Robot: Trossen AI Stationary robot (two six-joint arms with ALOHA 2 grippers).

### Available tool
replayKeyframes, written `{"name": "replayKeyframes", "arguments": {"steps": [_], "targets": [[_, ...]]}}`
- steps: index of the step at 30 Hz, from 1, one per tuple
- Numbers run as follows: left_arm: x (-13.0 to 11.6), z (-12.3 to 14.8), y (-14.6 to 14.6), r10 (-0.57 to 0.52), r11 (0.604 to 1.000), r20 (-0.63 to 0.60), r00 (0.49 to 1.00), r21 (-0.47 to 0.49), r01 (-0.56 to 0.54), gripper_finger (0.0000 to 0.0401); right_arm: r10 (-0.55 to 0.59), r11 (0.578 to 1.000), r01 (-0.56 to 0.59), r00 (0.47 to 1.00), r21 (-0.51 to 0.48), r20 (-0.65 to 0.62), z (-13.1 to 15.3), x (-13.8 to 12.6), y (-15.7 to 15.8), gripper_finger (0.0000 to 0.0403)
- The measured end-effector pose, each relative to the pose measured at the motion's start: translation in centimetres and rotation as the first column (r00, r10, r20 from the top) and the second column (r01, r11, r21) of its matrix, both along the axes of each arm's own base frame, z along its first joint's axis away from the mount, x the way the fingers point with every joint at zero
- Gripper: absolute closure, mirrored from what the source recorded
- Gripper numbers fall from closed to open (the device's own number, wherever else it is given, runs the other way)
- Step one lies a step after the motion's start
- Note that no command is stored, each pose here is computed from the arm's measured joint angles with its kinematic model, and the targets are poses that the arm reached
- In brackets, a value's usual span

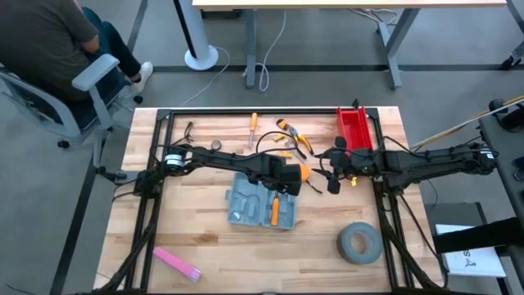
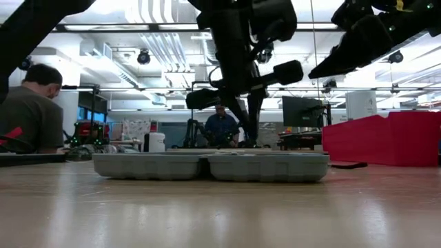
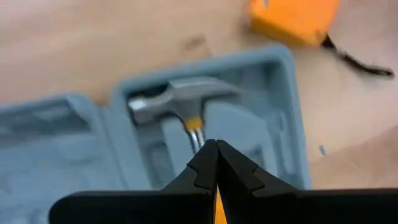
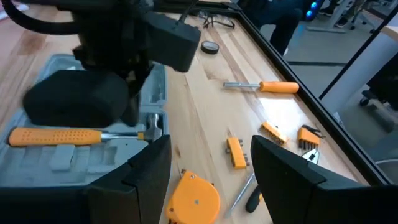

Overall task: Prefit tool cases
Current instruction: Put the yellow pliers into the gray pre-fit tool case

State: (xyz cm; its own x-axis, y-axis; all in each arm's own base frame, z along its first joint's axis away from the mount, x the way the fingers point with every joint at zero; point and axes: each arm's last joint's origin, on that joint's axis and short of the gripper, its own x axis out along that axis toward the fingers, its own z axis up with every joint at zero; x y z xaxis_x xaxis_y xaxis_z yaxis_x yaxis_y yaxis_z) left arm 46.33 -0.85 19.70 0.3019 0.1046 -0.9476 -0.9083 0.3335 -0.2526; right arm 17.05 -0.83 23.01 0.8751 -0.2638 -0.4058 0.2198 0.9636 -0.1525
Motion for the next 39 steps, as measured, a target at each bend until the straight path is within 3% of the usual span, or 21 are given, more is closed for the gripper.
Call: {"name": "replayKeyframes", "arguments": {"steps": [9, 15, 31, 39], "targets": [[0.3, 0.7, -2.3, -0.104, 0.979, 0.042, 0.994, -0.172, 0.109, 0.0401, -0.005, 1.0, 0.005, 1.0, 0.009, -0.004, -0.8, -0.6, 0.0, 0.0204], [0.1, 0.6, -4.1, -0.118, 0.972, 0.037, 0.992, -0.202, 0.123, 0.0401, -0.005, 1.0, 0.005, 0.998, 0.011, 0.06, -0.1, -1.5, 0.0, 0.0204], [-0.3, -0.5, -3.4, -0.058, 0.991, -0.005, 0.998, -0.124, 0.057, 0.0401, -0.006, 1.0, 0.005, 0.998, 0.012, 0.069, 0.1, -1.8, 0.0, 0.0204], [0.0, 0.0, -2.4, -0.049, 0.999, 0.02, 0.999, -0.007, 0.049, 0.0401, -0.005, 1.0, 0.005, 0.998, 0.012, 0.069, 0.1, -1.8, 0.0, 0.0204]]}}
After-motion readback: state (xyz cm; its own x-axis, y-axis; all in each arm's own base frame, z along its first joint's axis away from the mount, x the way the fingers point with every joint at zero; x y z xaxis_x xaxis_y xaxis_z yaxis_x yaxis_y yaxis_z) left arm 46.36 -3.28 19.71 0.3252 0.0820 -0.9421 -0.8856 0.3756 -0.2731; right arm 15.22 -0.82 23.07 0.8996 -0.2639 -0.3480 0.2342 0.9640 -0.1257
